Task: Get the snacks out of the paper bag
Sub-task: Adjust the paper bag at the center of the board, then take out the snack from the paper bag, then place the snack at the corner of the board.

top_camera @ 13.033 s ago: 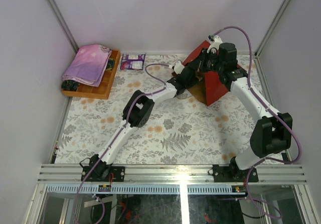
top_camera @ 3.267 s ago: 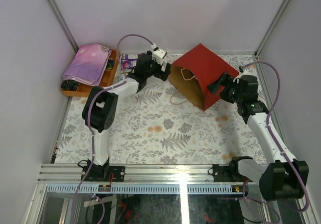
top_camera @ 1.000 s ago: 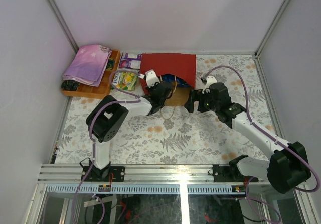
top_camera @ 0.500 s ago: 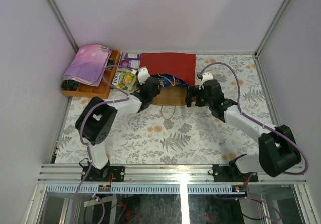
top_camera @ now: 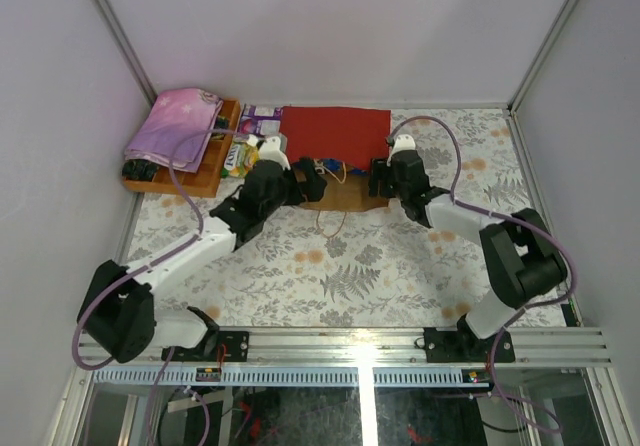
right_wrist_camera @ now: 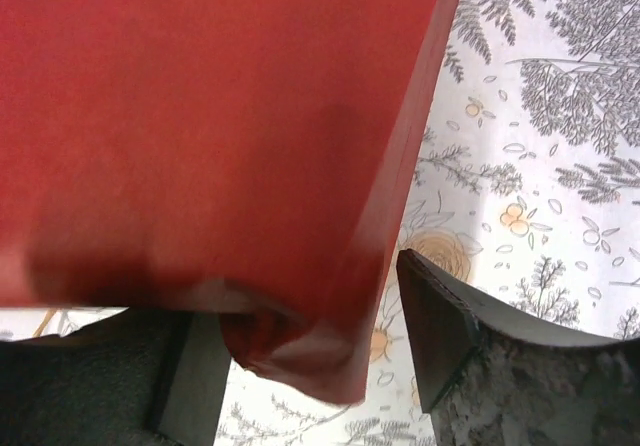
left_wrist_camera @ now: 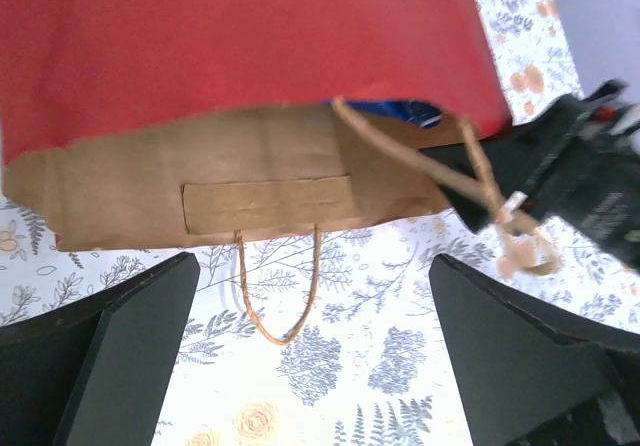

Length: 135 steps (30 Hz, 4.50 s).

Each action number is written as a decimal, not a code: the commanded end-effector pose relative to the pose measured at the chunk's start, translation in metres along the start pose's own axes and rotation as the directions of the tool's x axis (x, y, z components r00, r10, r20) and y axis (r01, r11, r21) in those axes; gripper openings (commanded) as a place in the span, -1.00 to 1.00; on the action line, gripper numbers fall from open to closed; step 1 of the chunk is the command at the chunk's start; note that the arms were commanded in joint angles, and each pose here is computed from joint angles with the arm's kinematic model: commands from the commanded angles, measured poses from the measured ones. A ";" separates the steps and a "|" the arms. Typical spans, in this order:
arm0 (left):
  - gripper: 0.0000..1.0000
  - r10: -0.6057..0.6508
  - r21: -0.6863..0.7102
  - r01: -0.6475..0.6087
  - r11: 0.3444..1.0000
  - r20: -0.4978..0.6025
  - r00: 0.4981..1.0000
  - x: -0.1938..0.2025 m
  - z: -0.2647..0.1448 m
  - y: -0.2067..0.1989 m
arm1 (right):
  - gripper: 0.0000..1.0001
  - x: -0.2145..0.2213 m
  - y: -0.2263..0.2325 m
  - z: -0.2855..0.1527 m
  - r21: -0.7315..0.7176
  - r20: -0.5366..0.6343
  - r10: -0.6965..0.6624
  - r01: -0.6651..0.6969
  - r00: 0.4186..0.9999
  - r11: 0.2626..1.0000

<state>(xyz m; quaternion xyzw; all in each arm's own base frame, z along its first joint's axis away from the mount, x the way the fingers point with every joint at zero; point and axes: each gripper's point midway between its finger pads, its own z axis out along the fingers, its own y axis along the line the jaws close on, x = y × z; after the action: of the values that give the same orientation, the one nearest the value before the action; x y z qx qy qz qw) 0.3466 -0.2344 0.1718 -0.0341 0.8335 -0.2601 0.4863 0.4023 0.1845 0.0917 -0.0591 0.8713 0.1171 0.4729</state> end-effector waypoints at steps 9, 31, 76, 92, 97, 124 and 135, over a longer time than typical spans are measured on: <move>0.99 0.089 0.039 -0.083 0.996 -0.199 0.976 -0.066 -0.008 -0.025 | -0.35 -0.067 -0.036 0.041 0.083 0.147 0.069 -0.081 0.987 0.993; 0.99 0.689 0.306 -0.661 0.685 0.021 0.724 -0.109 0.019 -0.141 | 0.90 -0.128 -0.039 0.028 -0.154 0.065 0.243 -0.231 0.968 0.961; 0.99 0.392 0.165 -0.387 0.907 0.004 0.920 -0.109 -0.023 -0.073 | 0.91 -0.089 -0.011 0.107 -0.383 0.140 0.990 -0.921 0.019 0.072; 0.99 0.395 0.097 -0.389 0.916 -0.041 0.918 -0.099 -0.021 -0.054 | -1.00 -0.046 0.004 0.035 -0.304 0.193 0.926 -0.877 0.325 0.372; 0.99 0.385 0.072 -0.381 0.922 -0.050 0.922 -0.096 -0.019 -0.048 | -1.00 -0.038 0.014 -0.013 -0.302 0.183 0.861 -0.806 0.475 0.509; 0.99 0.377 0.051 -0.373 0.926 -0.092 0.922 -0.092 -0.024 -0.042 | -1.00 -0.165 -0.127 -0.111 -0.159 0.341 0.651 -0.640 0.678 0.751; 0.99 0.394 0.013 -0.395 0.919 -0.106 0.913 -0.088 -0.033 -0.028 | 0.17 -0.192 -0.192 -0.027 -0.346 0.044 0.756 -0.700 0.653 0.625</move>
<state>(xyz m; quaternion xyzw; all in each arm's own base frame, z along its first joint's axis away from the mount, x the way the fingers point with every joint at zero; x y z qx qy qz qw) 0.3639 -0.2294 0.2587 0.1486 0.8549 -0.1660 0.4686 0.5317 0.0422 0.2581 0.2038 0.7637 0.3816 0.4792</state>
